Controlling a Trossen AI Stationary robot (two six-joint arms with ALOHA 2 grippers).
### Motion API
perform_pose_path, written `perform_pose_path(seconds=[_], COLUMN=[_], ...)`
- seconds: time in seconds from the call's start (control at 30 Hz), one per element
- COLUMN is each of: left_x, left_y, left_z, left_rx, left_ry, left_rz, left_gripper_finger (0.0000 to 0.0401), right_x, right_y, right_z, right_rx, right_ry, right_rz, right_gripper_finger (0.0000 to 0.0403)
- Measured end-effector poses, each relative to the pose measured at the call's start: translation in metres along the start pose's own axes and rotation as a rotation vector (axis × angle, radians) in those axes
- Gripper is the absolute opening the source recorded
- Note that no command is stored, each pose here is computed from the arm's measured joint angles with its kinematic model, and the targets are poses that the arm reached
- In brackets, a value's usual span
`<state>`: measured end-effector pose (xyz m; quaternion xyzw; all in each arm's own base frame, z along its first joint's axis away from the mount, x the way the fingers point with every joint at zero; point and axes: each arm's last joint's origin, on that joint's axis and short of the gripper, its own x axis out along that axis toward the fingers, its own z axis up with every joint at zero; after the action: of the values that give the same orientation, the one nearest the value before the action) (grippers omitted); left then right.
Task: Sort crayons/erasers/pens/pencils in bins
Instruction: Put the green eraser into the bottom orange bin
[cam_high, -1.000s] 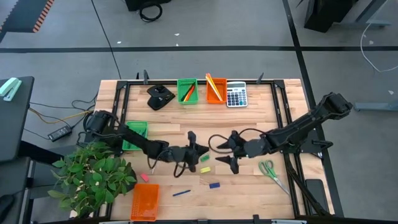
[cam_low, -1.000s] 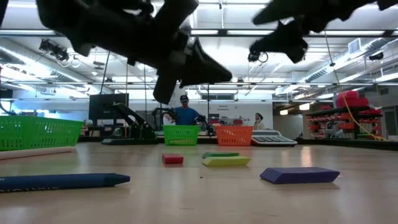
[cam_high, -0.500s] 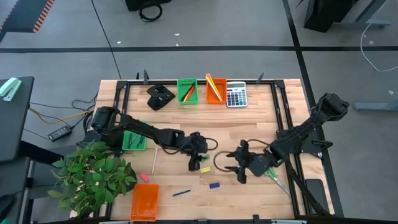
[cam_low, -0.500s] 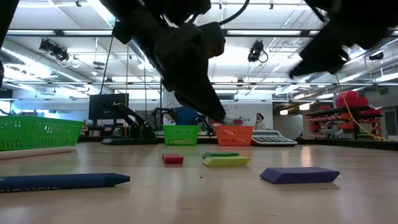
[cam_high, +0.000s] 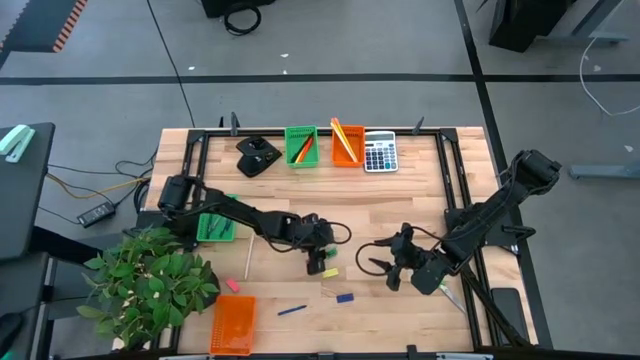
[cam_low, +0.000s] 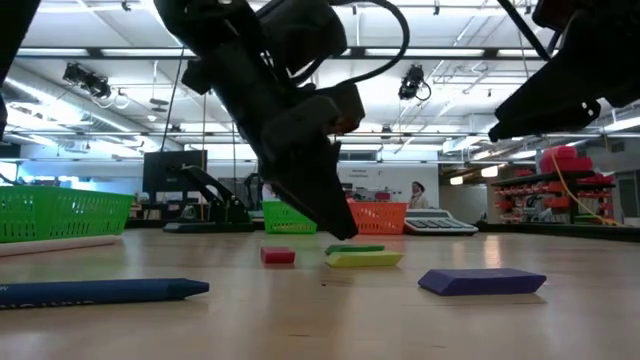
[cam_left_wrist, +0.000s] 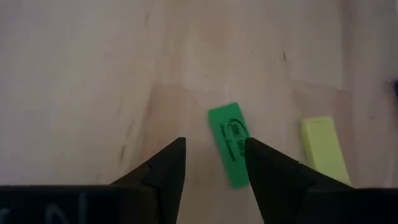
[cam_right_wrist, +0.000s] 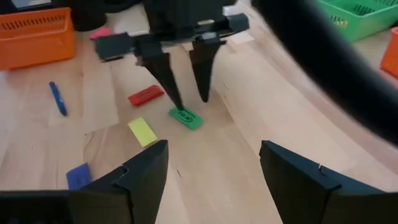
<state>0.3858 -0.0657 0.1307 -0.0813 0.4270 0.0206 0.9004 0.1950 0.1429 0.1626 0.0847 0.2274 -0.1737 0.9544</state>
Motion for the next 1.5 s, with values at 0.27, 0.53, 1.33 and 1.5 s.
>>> perform_pose_path(seconds=[0.27,0.53,1.33,1.5], left_x=[0.008,0.013,0.016,-0.004], left_y=[0.0,-0.001,-0.031,-0.031], left_z=[-0.002,-0.005,-0.021,-0.019], left_rx=[-0.006,-0.045,0.056,0.121], left_ry=[-0.014,-0.014,-0.022,0.039], left_rz=[0.006,0.015,0.073,0.051], left_gripper_finger=[0.0173,0.0165,0.0071,0.0062], right_x=[-0.005,-0.005,-0.005,-0.005], right_y=[0.001,-0.001,-0.002,-0.002], right_z=[-0.004,-0.006,-0.007,-0.007], right_rx=[0.01,0.016,0.012,0.004], right_ry=[0.003,0.017,0.017,0.018], right_rz=[0.002,-0.017,-0.027,-0.029], right_gripper_finger=[0.0258,0.0258,0.0258,0.0258])
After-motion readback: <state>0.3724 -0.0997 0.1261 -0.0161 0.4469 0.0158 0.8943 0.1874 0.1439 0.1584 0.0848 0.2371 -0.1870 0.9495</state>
